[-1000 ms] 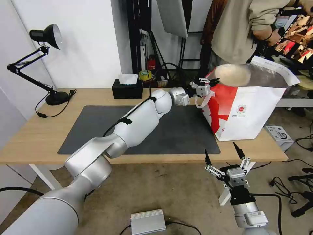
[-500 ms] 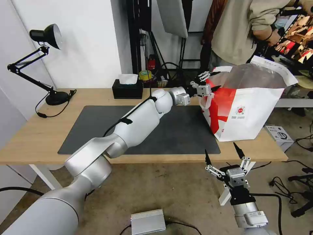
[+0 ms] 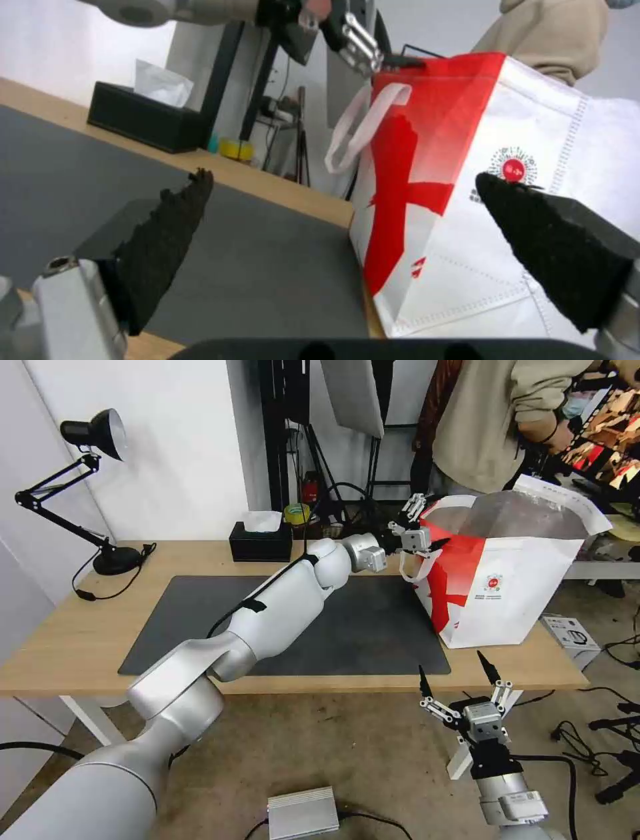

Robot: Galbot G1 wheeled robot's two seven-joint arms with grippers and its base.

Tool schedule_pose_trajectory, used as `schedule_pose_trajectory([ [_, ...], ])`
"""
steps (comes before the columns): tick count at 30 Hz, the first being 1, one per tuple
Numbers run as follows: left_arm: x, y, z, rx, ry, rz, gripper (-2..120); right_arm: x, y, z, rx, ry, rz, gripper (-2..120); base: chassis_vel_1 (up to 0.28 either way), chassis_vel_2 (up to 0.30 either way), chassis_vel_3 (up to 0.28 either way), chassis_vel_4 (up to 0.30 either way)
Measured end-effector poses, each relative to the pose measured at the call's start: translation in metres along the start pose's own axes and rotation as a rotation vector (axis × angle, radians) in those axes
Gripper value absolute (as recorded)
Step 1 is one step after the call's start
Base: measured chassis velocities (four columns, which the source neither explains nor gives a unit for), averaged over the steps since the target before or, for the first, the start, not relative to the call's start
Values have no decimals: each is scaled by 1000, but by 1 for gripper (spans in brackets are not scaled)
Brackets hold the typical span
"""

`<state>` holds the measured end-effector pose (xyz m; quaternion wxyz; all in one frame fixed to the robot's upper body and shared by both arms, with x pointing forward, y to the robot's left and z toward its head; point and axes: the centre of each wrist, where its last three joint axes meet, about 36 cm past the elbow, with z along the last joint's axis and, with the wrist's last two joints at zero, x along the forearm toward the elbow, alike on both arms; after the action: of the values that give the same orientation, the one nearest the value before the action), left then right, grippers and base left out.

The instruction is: Pick up the trash from the table and place it into the takeout bag.

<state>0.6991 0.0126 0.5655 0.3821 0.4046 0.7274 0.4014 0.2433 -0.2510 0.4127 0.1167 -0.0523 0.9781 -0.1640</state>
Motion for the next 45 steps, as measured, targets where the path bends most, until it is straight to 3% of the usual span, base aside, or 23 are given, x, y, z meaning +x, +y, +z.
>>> schedule_pose_trajectory([
  [11, 24, 17, -7, 126, -5, -164, 100, 0, 0, 0, 0, 0, 0, 100, 0, 0, 0, 0],
  [21, 83, 27, -3, 220, 88, -343, 100, 0, 0, 0, 0, 0, 0, 100, 0, 0, 0, 0],
  [25, 133, 25, -12, 367, 173, -485, 100, 0, 0, 0, 0, 0, 0, 100, 0, 0, 0, 0],
  [26, 133, 25, -12, 367, 173, -485, 100, 0, 0, 0, 0, 0, 0, 100, 0, 0, 0, 0],
  [29, 175, 27, -21, 417, 223, -561, 100, 0, 0, 0, 0, 0, 0, 100, 0, 0, 0, 0],
  [31, 186, 30, -22, 421, 234, -576, 100, 0, 0, 0, 0, 0, 0, 100, 0, 0, 0, 0],
  [37, 260, 42, -35, 419, 301, -670, 100, 0, 0, 0, 0, 0, 0, 100, 0, 0, 0, 0],
  [40, 301, 38, -46, 425, 342, -716, 100, 0, 0, 0, 0, 0, 0, 100, 0, 0, 0, 0],
  [45, 342, 26, -67, 444, 377, -752, 100, 0, 0, 0, 0, 0, 0, 100, 0, 0, 0, 0],
])
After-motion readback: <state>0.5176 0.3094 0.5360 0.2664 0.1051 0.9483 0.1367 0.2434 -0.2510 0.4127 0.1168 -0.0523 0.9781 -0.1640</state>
